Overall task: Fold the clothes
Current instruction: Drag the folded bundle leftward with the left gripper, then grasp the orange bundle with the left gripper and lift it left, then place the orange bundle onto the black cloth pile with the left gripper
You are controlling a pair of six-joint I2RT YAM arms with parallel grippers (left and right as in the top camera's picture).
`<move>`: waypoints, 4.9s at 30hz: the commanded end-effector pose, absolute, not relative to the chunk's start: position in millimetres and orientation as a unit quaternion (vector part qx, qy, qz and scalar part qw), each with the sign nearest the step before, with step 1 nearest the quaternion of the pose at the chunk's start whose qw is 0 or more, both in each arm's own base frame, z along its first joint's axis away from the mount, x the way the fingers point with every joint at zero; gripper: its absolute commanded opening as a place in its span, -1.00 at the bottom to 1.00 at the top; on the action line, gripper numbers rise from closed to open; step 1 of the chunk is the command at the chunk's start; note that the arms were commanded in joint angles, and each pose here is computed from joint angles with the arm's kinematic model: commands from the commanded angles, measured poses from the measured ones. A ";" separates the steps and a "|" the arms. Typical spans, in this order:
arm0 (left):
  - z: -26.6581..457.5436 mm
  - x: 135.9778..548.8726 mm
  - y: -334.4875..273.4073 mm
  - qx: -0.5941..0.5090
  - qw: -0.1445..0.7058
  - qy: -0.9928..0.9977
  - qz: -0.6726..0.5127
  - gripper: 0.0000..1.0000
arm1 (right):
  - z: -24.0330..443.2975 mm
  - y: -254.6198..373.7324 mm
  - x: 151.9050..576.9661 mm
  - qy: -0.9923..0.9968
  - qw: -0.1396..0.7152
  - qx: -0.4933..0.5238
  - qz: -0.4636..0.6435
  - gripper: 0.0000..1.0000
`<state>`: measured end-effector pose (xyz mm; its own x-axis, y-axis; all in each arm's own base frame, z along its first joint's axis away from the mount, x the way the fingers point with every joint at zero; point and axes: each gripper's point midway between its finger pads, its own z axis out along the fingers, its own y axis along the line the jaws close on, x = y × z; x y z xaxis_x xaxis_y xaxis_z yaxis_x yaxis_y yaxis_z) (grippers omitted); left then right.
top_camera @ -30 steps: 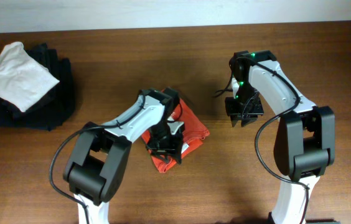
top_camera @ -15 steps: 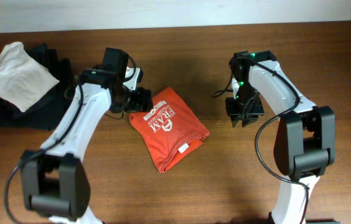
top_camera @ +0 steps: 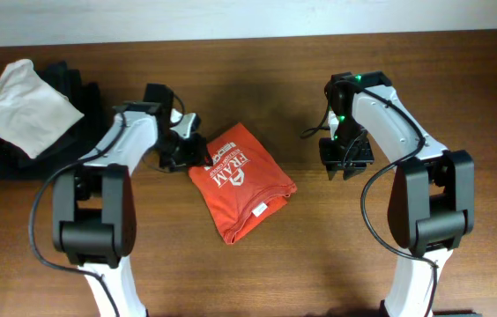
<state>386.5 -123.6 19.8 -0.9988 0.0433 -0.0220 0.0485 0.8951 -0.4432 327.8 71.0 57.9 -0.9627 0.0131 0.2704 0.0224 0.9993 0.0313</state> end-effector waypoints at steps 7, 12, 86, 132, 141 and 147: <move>57.9 480.1 -99.1 0.021 0.155 0.970 -0.187 -0.81 | 69.3 66.3 332.8 -0.993 0.118 -0.009 -0.013 -0.29; 86.6 491.6 -94.9 0.019 0.169 0.968 -0.187 0.98 | 69.4 66.3 332.7 -0.993 0.118 -0.009 -0.013 -0.30; 64.6 478.8 -87.9 -0.063 0.211 0.944 -0.247 -0.99 | 71.1 65.5 325.8 -0.991 0.132 0.003 -0.014 -0.28; 241.6 439.7 192.4 -0.245 0.289 0.918 -0.120 0.19 | 72.9 63.8 319.5 -0.989 0.145 0.022 -0.013 -0.27; 273.8 470.6 210.1 -0.233 0.377 0.896 -0.044 0.14 | 72.8 63.9 319.6 -0.989 0.145 0.022 -0.013 -0.27; 178.1 474.2 230.0 -0.269 0.277 0.920 -0.061 0.11 | 72.9 64.0 319.6 -0.989 0.145 0.022 -0.014 -0.27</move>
